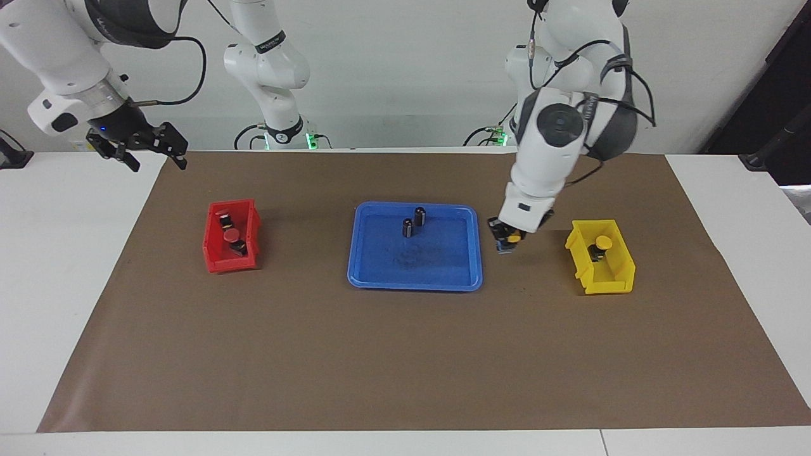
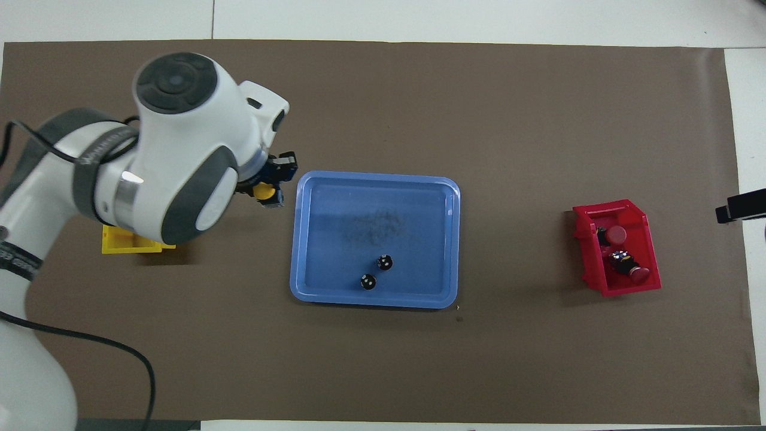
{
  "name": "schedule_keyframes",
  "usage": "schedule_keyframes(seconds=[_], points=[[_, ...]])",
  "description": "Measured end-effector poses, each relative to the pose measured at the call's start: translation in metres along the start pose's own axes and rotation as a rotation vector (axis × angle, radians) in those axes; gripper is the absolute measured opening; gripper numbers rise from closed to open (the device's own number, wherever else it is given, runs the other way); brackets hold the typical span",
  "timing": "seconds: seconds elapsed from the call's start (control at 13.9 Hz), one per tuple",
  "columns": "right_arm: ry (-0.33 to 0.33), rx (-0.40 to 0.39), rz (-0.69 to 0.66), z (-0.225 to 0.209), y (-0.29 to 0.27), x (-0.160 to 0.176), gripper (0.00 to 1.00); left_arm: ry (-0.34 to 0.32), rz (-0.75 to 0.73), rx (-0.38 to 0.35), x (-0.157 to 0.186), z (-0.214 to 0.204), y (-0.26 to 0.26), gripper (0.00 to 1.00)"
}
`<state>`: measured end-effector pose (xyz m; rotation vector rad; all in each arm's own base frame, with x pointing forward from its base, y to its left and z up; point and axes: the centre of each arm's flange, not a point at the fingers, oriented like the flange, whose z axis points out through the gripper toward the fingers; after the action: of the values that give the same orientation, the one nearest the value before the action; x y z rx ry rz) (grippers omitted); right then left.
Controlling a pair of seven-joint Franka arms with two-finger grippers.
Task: Sort red and yellow buttons by color
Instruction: 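Carry the button to the yellow bin while the right gripper withdraws, then release the yellow button into the yellow bin with the left gripper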
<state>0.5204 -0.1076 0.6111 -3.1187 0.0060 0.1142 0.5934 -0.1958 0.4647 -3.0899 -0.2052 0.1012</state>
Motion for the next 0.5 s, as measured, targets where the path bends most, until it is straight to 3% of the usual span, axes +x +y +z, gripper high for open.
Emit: schedule_keyframes(seconds=[0.22, 0.5], points=[[-0.019, -0.01, 0.044, 0.006, -0.015, 0.017, 1.0, 0.043, 0.002, -0.046, 0.054, 0.003, -0.125, 0.41], [-0.029, -0.022, 0.079, 0.009, -0.019, 0.019, 1.0, 0.089, 0.048, -0.071, 0.072, 0.012, -0.179, 0.41]])
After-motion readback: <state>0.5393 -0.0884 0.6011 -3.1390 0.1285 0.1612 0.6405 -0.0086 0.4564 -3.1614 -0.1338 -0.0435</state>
